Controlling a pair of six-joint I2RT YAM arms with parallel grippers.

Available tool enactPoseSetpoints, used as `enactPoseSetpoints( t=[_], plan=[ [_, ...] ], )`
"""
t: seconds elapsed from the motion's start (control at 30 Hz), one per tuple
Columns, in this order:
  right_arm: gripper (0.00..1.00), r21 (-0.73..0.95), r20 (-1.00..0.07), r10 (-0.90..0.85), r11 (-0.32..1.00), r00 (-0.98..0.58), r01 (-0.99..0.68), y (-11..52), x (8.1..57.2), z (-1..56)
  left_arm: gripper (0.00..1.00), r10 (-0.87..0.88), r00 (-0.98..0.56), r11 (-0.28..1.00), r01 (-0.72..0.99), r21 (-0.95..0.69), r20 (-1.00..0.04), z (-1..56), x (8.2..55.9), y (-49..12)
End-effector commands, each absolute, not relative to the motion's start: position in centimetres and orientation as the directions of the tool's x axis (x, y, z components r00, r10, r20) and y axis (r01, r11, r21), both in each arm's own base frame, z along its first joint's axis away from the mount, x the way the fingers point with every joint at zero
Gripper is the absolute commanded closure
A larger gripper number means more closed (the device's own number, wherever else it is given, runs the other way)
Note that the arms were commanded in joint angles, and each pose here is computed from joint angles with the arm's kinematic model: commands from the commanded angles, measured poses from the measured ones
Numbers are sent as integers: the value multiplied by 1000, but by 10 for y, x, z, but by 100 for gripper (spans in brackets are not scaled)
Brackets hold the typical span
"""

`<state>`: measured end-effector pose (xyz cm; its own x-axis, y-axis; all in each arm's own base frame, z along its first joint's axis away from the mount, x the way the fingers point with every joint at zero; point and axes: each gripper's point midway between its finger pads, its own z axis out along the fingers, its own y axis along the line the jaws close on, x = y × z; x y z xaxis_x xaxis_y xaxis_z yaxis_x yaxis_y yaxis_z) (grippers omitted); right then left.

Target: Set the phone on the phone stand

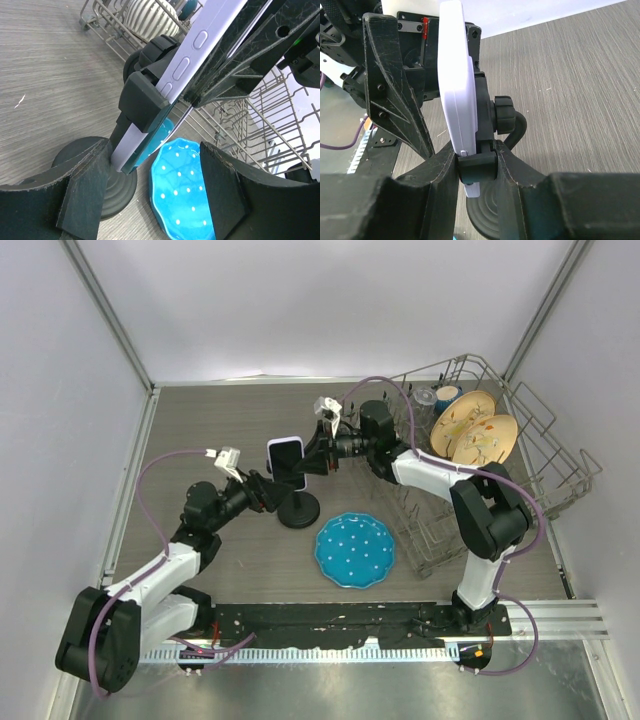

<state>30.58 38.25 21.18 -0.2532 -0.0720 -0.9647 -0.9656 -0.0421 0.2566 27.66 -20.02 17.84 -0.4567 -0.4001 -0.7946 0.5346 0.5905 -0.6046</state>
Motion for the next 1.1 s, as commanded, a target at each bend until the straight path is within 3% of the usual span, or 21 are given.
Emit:
enactPoseSetpoints(
  t=[0.0, 0.2, 0.3, 0.33, 0.4, 0.43, 0.8, 0.83, 0.87, 0.9, 1.0, 1.07],
  plan=[
    [99, 220, -975, -45, -49, -218, -974, 388, 313, 227, 28, -375, -417, 470, 684, -557, -828, 218, 261, -220],
    [100, 224, -974, -40, -42, -223, -974, 388, 314, 224, 44, -376, -423, 482, 671, -564, -824, 214, 261, -218],
    [100, 227, -974, -36, -41, -225, -973, 388, 315, 222, 56, -367, -425, 482, 674, -560, -827, 214, 261, -219],
    [100, 230, -973, -35, -40, -229, -972, 388, 315, 221, 68, -366, -429, 489, 666, -563, -826, 212, 262, -218],
    [100, 233, -972, -30, -40, -232, -972, 388, 314, 221, 84, -365, -421, 509, 657, -557, -830, 210, 265, -217],
    [99, 229, -973, -27, -43, -228, -972, 388, 313, 221, 99, -352, -429, 527, 643, -555, -832, 205, 267, -215],
    [100, 212, -977, -15, -30, -211, -977, 385, 311, 228, 100, -334, -436, 627, 559, -542, -836, 192, 276, -201],
    [100, 216, -976, -17, -28, -215, -976, 385, 312, 226, 99, -348, -430, 635, 545, -547, -833, 194, 277, -199],
    [100, 213, -977, -16, -26, -212, -977, 384, 311, 226, 91, -360, -433, 636, 534, -557, -827, 196, 277, -197],
    [100, 218, -976, -19, -24, -217, -976, 384, 311, 225, 63, -361, -449, 638, 520, -567, -818, 192, 274, -196],
    [100, 212, -977, -26, -10, -211, -977, 385, 311, 222, 22, -368, -454, 654, 494, -573, -811, 198, 265, -189],
    [99, 186, -982, -37, 6, -186, -982, 386, 310, 221, 18, -384, -417, 652, 509, -562, -824, 216, 256, -183]
  ],
)
